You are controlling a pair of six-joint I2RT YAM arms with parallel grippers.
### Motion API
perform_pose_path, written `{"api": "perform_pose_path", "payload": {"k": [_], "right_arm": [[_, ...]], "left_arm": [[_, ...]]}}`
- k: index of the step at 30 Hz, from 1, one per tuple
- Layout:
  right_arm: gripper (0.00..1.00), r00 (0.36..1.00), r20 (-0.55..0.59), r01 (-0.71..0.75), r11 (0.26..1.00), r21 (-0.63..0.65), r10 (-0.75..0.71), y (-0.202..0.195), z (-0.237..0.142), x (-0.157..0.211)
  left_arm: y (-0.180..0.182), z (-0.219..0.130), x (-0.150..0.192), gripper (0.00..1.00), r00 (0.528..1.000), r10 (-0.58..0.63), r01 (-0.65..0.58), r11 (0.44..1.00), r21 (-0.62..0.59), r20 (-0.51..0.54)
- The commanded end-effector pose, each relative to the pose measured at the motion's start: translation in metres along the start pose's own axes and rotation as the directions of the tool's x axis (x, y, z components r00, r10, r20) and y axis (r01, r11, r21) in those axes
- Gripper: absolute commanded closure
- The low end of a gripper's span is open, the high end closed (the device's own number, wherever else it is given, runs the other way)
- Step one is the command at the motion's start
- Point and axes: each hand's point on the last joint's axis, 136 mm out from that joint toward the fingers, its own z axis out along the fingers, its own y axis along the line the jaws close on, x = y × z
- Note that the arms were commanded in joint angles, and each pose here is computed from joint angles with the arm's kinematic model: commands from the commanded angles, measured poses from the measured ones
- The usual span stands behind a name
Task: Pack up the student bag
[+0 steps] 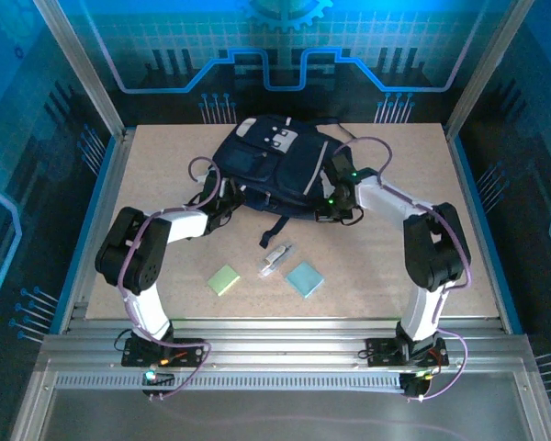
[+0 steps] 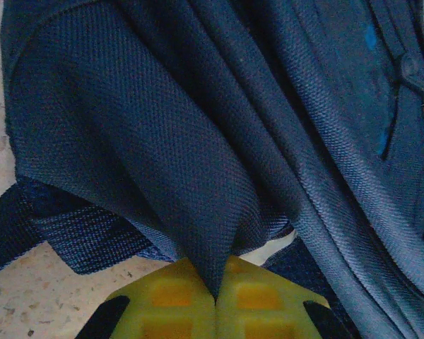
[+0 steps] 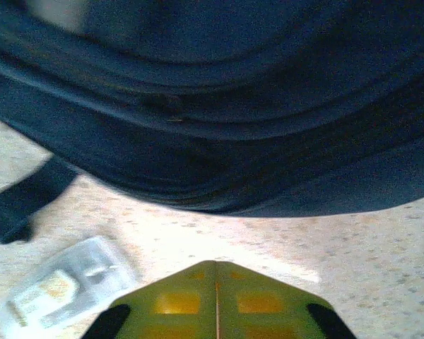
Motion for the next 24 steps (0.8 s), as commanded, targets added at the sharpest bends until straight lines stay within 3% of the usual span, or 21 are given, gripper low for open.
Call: {"api": "perform_pose_path", "payload": {"k": [1, 4, 11, 19, 24], "right_arm": [[0.75, 0.991, 0.136, 0.008, 0.998, -0.064, 0.000, 0.047, -0.027, -0.023], [0.66, 0.978, 0.203, -0.025, 0.995, -0.095, 0.044, 0.076, -0.023, -0.035], [0.64, 0.954, 0.268, -0.099, 0.986, -0.138, 0.133, 0.117, 0.006, -0.061], [0.60, 0.945, 0.306, -0.108, 0.992, -0.057, 0.121, 0.131, 0.036, -0.079], [0.64, 0.941, 0.314, -0.128, 0.992, -0.002, 0.122, 0.126, 0.053, -0.082]], "left_arm": [[-0.026, -0.031, -0.022, 0.94, 0.997, -0.027, 0.021, 0.995, 0.093, 0.072], [-0.027, -0.041, -0.020, 0.93, 0.996, -0.040, 0.031, 0.994, 0.108, 0.079], [-0.022, -0.048, -0.013, 0.93, 0.996, -0.053, 0.044, 0.992, 0.121, 0.067], [-0.019, -0.043, 0.004, 1.00, 0.997, -0.077, 0.073, 0.987, 0.142, 0.023], [-0.027, -0.046, 0.008, 1.00, 0.997, -0.080, 0.076, 0.983, 0.165, 0.015]]}}
